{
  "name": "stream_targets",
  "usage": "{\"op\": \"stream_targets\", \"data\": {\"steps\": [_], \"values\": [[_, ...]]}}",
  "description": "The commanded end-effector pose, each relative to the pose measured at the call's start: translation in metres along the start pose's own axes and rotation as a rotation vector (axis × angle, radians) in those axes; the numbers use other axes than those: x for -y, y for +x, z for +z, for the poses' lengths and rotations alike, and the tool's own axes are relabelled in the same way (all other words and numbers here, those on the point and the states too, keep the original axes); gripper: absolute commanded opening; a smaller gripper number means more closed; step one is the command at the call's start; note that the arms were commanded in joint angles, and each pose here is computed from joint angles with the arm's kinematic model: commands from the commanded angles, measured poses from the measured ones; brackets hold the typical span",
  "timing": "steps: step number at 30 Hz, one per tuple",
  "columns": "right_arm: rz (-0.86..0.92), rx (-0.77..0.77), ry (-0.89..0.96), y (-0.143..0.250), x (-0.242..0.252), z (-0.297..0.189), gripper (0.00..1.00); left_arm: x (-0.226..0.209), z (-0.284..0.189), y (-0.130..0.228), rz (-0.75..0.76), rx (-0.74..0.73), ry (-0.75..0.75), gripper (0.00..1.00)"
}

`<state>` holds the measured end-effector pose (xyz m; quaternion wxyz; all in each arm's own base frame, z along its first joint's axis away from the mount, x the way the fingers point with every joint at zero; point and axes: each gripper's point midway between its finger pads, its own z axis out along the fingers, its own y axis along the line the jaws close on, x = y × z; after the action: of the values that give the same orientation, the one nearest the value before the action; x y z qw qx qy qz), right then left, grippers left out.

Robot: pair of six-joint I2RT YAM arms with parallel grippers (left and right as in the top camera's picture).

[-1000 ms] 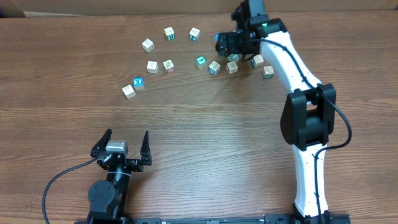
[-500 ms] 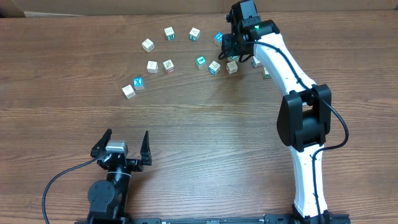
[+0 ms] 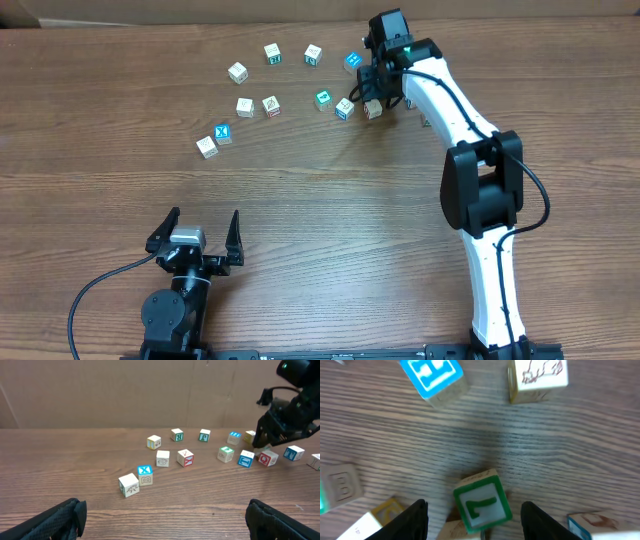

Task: Form a horizontal line
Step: 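Lower the right gripper onto a white block and close on it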

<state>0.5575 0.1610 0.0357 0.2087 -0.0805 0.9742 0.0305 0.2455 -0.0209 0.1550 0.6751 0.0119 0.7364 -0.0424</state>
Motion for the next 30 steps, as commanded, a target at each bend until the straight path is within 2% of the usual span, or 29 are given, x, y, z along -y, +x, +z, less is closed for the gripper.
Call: {"op": "stream_targets", "data": {"steps": [1, 14, 17, 22, 24, 25, 26, 29, 30], "values": [[-0.003, 0.002, 0.015, 0.000, 0.004, 0.004, 0.57, 0.001, 0.000, -0.001, 0.019, 0.008, 0.001, 1.00], [-0.002, -0.022, 0.030, 0.009, 0.007, 0.026, 0.56, 0.001, 0.000, -0.001, 0.019, 0.008, 0.001, 0.99], [-0.002, -0.009, 0.028, 0.006, 0.007, 0.026, 0.48, 0.001, 0.000, -0.001, 0.019, 0.008, 0.001, 1.00], [-0.002, 0.000, 0.028, 0.004, 0.007, 0.027, 0.42, 0.001, 0.000, -0.001, 0.019, 0.008, 0.001, 0.99], [-0.001, 0.006, 0.027, 0.002, 0.007, 0.027, 0.43, 0.001, 0.000, -0.001, 0.019, 0.008, 0.001, 1.00], [0.004, 0.012, 0.035, 0.001, 0.010, 0.027, 0.53, 0.001, 0.000, -0.001, 0.019, 0.008, 0.001, 1.00], [0.006, 0.017, 0.041, -0.001, 0.013, 0.026, 0.56, 0.001, 0.000, -0.001, 0.019, 0.008, 0.001, 1.00], [0.013, 0.030, 0.045, -0.004, 0.017, 0.026, 0.55, 0.001, 0.000, -0.001, 0.019, 0.008, 0.001, 1.00], [0.015, 0.034, 0.046, -0.005, 0.018, 0.026, 0.51, 0.001, 0.000, -0.001, 0.019, 0.008, 0.001, 1.00]]}}
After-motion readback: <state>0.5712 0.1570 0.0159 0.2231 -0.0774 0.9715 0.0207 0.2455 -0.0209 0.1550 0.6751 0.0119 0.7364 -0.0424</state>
